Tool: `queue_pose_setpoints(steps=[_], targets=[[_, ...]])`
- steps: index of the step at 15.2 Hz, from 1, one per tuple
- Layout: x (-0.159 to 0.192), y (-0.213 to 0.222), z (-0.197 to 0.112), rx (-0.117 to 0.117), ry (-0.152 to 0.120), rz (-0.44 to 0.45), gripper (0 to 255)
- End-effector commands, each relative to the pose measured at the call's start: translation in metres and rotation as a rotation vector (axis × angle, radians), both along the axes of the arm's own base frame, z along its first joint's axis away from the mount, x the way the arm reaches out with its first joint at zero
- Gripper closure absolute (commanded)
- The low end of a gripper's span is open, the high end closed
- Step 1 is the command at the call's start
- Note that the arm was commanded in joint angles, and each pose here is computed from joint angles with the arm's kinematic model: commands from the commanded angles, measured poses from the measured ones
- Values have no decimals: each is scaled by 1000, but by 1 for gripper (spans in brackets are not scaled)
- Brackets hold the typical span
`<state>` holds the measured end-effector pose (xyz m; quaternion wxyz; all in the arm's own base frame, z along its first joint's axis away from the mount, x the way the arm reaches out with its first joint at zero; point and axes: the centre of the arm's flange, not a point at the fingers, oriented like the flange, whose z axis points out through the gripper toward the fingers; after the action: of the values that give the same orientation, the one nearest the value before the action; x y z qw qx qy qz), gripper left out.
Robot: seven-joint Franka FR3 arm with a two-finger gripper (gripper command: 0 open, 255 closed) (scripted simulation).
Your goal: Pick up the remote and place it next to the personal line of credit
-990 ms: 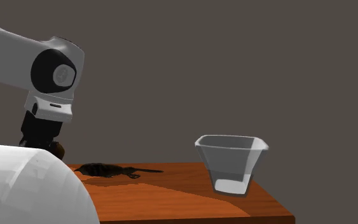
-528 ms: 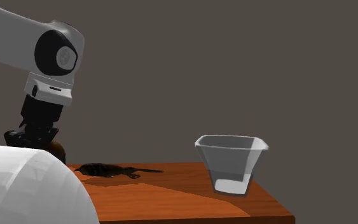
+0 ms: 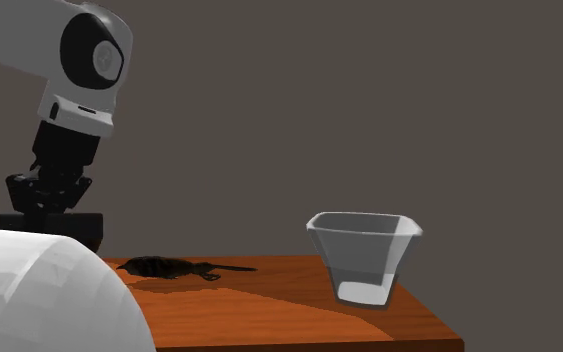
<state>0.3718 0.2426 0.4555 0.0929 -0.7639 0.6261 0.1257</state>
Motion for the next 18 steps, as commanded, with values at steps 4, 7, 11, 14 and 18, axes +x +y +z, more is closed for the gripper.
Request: queue_pose_setpoints(steps=[4, 7, 11, 14, 18], targets=[[-1, 0, 24, 0, 0, 0, 255], [6, 39, 25, 0, 0, 0, 255], [15, 91, 27, 0, 0, 0, 255], [22, 130, 28, 0, 0, 0, 255], [31, 182, 30, 0, 0, 0, 255]])
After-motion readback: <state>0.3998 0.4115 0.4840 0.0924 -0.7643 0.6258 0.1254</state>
